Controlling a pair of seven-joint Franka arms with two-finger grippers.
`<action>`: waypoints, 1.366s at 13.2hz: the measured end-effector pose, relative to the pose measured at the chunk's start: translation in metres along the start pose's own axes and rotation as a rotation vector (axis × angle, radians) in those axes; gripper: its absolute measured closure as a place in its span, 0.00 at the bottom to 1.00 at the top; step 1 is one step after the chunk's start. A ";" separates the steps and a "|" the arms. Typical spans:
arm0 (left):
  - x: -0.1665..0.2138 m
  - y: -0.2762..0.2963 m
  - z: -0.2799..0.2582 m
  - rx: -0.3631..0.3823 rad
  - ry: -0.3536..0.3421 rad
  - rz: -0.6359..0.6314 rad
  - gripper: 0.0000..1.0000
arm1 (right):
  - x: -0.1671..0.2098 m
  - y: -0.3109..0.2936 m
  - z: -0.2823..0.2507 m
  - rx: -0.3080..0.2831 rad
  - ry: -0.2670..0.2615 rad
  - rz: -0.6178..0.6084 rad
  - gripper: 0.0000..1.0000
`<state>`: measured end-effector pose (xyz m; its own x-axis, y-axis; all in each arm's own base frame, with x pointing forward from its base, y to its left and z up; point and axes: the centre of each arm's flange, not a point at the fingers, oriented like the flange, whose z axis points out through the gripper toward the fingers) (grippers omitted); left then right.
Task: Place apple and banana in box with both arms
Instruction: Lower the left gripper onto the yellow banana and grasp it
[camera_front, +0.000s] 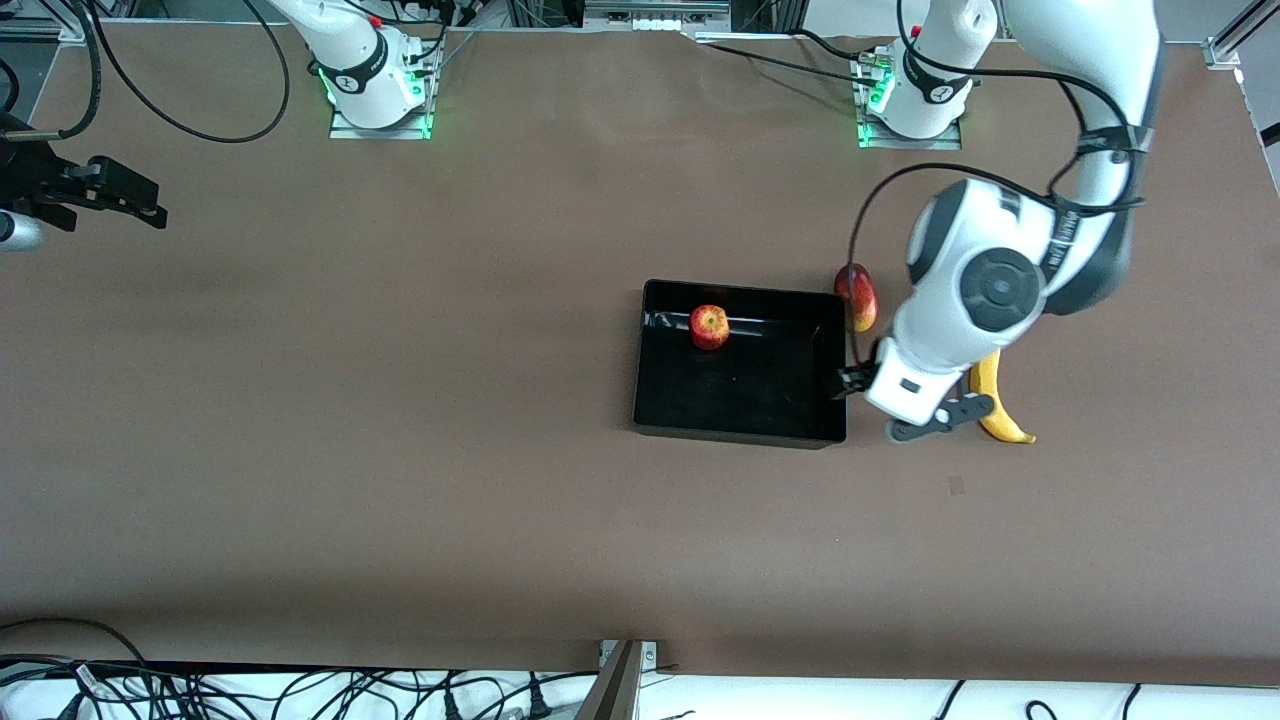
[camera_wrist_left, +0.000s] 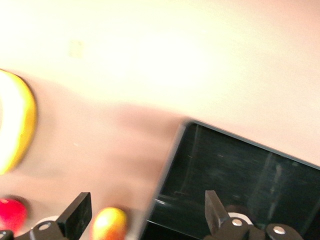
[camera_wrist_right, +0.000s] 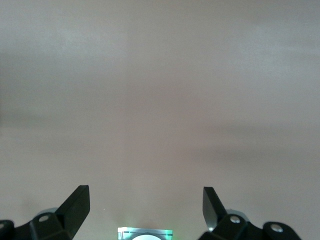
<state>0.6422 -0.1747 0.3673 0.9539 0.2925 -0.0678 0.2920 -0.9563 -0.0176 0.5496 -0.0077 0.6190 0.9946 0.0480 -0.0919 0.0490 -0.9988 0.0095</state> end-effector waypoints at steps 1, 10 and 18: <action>0.011 -0.019 0.002 0.000 -0.006 0.018 0.00 | 0.000 0.000 0.000 0.000 0.000 0.000 0.00; 0.084 -0.196 0.074 -0.019 -0.018 0.191 0.00 | 0.000 0.000 0.000 0.000 0.000 0.000 0.00; 0.057 -0.213 0.155 -0.026 0.028 0.201 0.00 | 0.000 0.000 0.000 0.000 0.000 0.000 0.00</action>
<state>0.6235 0.0450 0.2122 0.9946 0.0960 -0.0393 0.0968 -0.9951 0.0193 0.5496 -0.0076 0.6190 0.9946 0.0482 -0.0919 0.0493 -0.9987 0.0095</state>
